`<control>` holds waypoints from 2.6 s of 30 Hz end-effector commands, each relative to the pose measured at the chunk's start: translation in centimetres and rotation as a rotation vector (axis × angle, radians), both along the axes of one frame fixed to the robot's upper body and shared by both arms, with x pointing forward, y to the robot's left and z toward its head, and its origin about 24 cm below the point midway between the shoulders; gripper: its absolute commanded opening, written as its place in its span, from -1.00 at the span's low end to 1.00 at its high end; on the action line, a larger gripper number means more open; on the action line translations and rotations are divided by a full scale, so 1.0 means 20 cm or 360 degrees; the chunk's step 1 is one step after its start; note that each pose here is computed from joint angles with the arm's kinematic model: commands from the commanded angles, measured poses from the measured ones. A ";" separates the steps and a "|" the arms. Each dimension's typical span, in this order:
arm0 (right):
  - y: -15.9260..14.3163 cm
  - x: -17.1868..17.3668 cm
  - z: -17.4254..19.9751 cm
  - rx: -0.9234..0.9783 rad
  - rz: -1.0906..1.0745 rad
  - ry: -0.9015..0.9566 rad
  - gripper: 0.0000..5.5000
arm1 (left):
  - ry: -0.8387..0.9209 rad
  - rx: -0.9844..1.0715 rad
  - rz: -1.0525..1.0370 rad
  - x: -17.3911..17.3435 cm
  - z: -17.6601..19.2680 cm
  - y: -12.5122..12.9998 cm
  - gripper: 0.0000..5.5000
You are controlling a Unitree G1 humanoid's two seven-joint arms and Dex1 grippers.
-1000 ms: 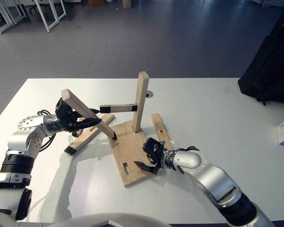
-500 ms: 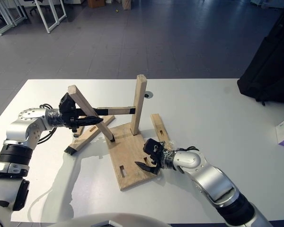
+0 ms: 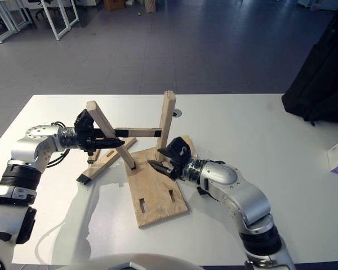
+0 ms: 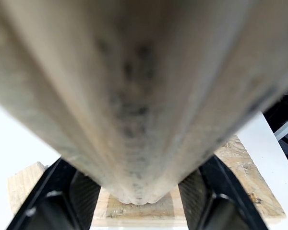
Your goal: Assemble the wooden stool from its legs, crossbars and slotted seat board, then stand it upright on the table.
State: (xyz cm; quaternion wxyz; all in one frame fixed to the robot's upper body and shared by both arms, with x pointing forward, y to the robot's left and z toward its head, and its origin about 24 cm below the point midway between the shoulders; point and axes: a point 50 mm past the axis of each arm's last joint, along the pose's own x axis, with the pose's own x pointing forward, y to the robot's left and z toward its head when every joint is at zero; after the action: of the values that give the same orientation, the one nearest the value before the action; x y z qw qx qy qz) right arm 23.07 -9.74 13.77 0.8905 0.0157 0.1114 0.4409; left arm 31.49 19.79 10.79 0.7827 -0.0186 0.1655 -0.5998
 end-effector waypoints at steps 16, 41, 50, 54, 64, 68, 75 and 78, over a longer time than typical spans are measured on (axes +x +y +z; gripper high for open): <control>0.20 0.16 -0.33 -0.0575 -0.0473 0.0314 -0.48 | 0.0060 0.0200 -0.0004 -0.04 -0.14 0.00 -0.26; -0.40 0.13 0.02 -0.0155 -0.0490 0.0362 -0.48 | 0.0195 0.0855 -0.0179 -0.13 -0.40 0.06 -0.26; 0.05 0.33 0.00 -0.0273 -0.0636 0.0026 -0.48 | 0.0148 0.0821 -0.0317 -0.10 -0.38 -0.01 -0.26; 0.27 0.21 0.05 -0.0131 -0.0369 -0.0004 -0.48 | 0.0138 0.0780 -0.0353 -0.07 -0.37 -0.08 -0.26; -0.20 -0.06 -0.12 -0.0708 0.0013 0.0194 -0.48 | 0.0103 0.0501 -0.0437 -0.07 -0.34 -0.09 -0.26; -0.18 -0.24 -0.20 -0.0670 0.0454 0.0422 -0.48 | 0.0024 0.0425 -0.0446 -0.02 -0.28 -0.12 -0.26; -0.10 -0.24 -0.29 -0.0607 0.0447 0.0472 -0.48 | -0.0177 0.0340 -0.0462 0.07 -0.19 -0.20 -0.26; -0.09 -0.25 -0.30 -0.0604 0.0449 0.0476 -0.49 | -0.0246 0.0389 -0.0337 0.13 -0.16 -0.21 -0.13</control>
State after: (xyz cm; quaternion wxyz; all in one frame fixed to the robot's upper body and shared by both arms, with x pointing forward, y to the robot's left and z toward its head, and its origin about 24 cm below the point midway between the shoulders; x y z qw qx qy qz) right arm 17.93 -11.66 7.81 0.7748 -0.0979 0.3293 0.5308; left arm 34.45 15.75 10.63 0.7217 0.0830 0.1058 -0.6790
